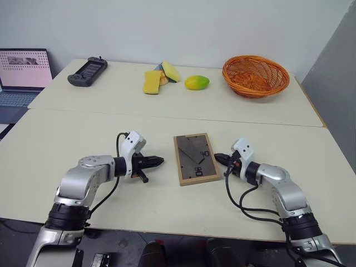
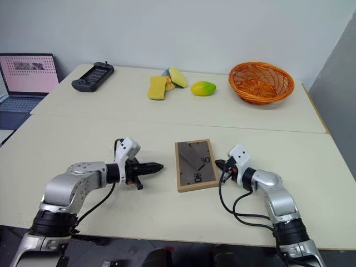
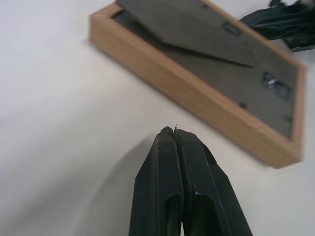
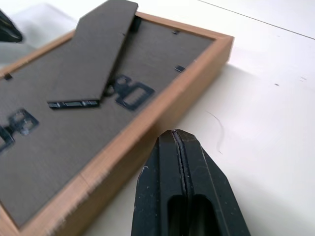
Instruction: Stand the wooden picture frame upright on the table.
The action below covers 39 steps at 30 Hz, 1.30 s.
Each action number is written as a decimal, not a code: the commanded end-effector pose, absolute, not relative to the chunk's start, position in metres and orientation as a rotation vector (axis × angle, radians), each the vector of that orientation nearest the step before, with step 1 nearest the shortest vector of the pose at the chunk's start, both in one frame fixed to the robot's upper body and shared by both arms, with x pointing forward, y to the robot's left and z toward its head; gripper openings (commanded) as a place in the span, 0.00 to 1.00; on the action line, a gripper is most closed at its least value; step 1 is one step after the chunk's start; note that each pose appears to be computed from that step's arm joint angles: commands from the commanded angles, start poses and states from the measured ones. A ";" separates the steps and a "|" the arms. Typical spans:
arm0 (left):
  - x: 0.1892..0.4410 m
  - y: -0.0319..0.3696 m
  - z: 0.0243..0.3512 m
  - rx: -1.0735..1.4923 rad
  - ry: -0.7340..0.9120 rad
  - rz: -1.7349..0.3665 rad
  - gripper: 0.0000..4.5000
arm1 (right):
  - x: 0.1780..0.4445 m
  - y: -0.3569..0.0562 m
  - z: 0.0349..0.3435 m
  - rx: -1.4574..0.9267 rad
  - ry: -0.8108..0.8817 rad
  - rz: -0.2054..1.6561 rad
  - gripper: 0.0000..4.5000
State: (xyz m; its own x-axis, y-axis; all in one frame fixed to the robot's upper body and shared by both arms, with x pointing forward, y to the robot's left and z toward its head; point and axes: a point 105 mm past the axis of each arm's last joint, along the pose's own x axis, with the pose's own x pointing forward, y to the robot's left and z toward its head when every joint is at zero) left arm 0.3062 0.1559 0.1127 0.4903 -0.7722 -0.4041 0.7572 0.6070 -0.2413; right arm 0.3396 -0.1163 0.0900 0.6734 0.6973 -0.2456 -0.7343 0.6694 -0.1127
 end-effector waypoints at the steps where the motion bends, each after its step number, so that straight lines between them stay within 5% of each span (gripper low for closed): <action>1: 0.294 0.152 0.130 -0.146 0.552 -0.916 0.00 | 0.339 -0.126 0.100 -0.223 0.147 0.809 0.00; 6: 0.278 0.155 0.136 -0.348 0.701 -0.875 0.00 | 0.336 -0.137 0.098 -0.241 0.163 0.801 0.00; 16: 0.291 0.172 0.151 -0.635 0.732 -0.790 0.00 | 0.332 -0.139 0.092 -0.248 0.179 0.807 0.00; 34: 0.283 0.147 0.149 -0.711 0.783 -0.750 0.82 | 0.335 -0.140 0.092 -0.300 0.177 0.822 0.00; 39: 0.283 0.136 0.141 -0.710 0.828 -0.762 0.82 | 0.338 -0.138 0.094 -0.316 0.165 0.817 0.00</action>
State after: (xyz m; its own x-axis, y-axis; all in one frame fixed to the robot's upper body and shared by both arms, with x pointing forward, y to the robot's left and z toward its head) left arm 0.2849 0.1404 0.1373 0.4681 -0.7967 -0.3822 0.2835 0.5451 -0.7890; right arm 0.3341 -0.1394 0.0828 0.6669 0.6841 -0.2954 -0.7417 0.6479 -0.1738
